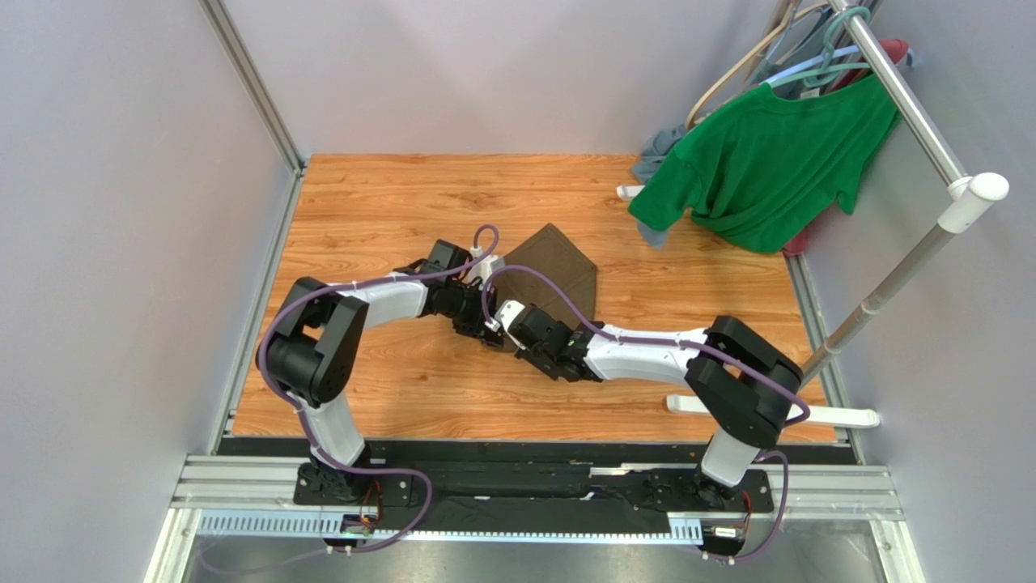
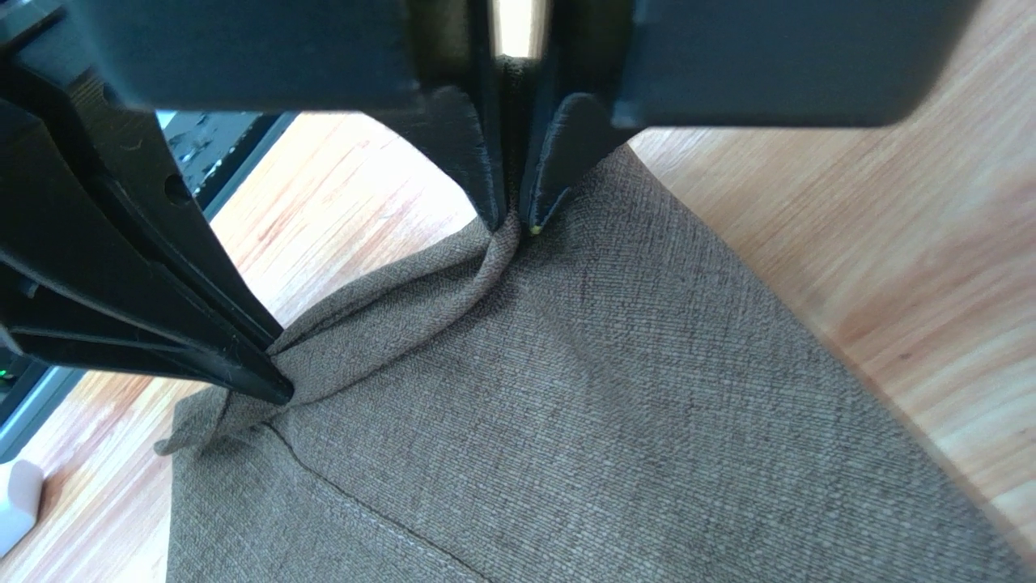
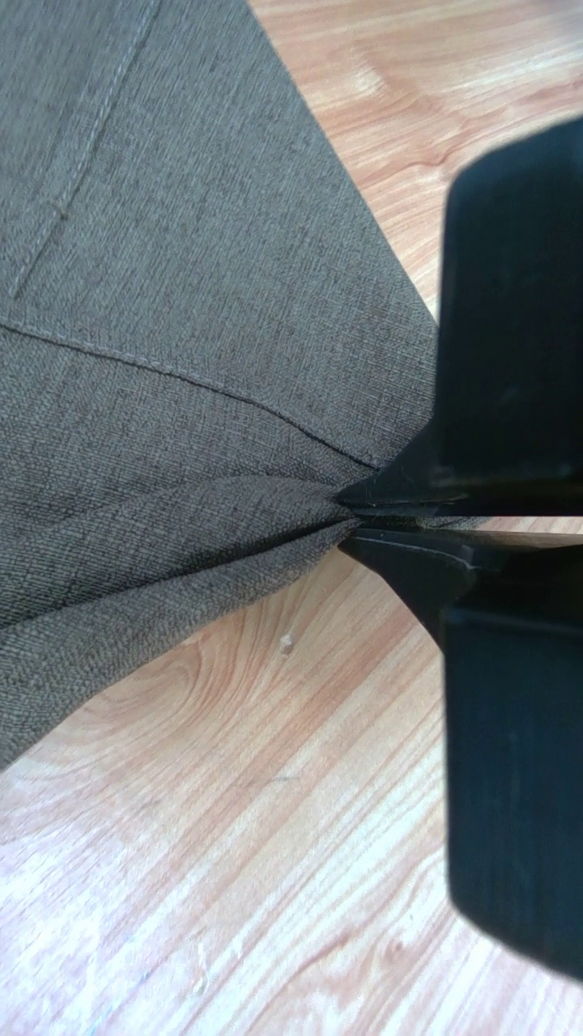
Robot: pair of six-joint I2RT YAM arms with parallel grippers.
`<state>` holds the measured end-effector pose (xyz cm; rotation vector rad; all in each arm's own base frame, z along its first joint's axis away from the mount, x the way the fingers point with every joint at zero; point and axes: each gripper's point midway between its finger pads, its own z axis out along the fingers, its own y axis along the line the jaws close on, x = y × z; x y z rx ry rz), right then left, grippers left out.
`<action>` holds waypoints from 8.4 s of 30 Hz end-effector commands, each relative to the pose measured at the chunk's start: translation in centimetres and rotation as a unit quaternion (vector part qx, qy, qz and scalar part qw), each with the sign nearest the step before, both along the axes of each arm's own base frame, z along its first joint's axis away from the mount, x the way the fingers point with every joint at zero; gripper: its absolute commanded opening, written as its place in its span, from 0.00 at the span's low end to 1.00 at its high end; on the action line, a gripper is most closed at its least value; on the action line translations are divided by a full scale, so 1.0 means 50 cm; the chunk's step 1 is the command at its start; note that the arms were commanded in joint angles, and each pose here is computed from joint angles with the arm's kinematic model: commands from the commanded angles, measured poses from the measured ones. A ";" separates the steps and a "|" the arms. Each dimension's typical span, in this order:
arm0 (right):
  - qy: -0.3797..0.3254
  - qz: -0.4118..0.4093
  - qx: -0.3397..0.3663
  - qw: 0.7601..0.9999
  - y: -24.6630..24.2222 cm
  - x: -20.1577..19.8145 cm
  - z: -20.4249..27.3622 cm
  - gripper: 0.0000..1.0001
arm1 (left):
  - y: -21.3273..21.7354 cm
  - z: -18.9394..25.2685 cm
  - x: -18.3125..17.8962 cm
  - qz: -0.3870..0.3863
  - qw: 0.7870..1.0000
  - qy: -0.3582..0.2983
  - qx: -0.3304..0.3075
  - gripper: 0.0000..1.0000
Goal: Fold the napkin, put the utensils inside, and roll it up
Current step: Roll the napkin with the utensil
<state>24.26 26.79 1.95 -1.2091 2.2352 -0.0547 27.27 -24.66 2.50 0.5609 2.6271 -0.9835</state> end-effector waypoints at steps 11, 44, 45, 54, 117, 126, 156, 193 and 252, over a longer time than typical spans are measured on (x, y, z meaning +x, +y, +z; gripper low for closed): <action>0.242 0.027 0.109 0.964 0.059 -0.085 0.013 0.00 | 0.073 0.146 0.061 0.108 0.989 -0.102 0.009 0.67; 0.490 -0.030 0.361 0.793 0.071 0.009 0.015 0.00 | 0.114 0.120 -0.011 0.117 0.966 -0.229 -0.028 0.68; 0.490 -0.030 0.361 0.793 0.071 0.011 0.014 0.00 | 0.111 0.120 -0.010 0.119 0.967 -0.224 -0.031 0.65; 0.496 -0.039 0.356 0.791 0.067 0.009 -0.003 0.00 | 0.066 0.103 -0.016 0.101 0.976 -0.175 -0.075 0.60; 0.499 -0.057 0.328 0.800 0.054 0.006 -0.036 0.00 | -0.031 0.114 0.070 0.124 0.968 -0.129 -0.176 0.60; 0.499 -0.058 0.327 0.800 0.053 0.005 -0.037 0.00 | -0.031 0.108 0.096 0.139 0.965 -0.143 -0.171 0.60; 0.342 -0.055 0.359 0.866 0.053 0.062 0.156 0.47 | 0.006 -0.028 0.064 0.160 0.981 -0.073 -0.082 0.59; 0.119 -0.066 0.028 0.990 0.019 -0.093 -0.013 0.05 | 0.001 -0.011 0.059 0.146 0.984 -0.060 -0.080 0.59; 0.266 -0.032 0.115 0.957 0.134 -0.189 0.042 0.46 | 0.023 -0.046 0.044 0.143 0.988 -0.047 -0.039 0.59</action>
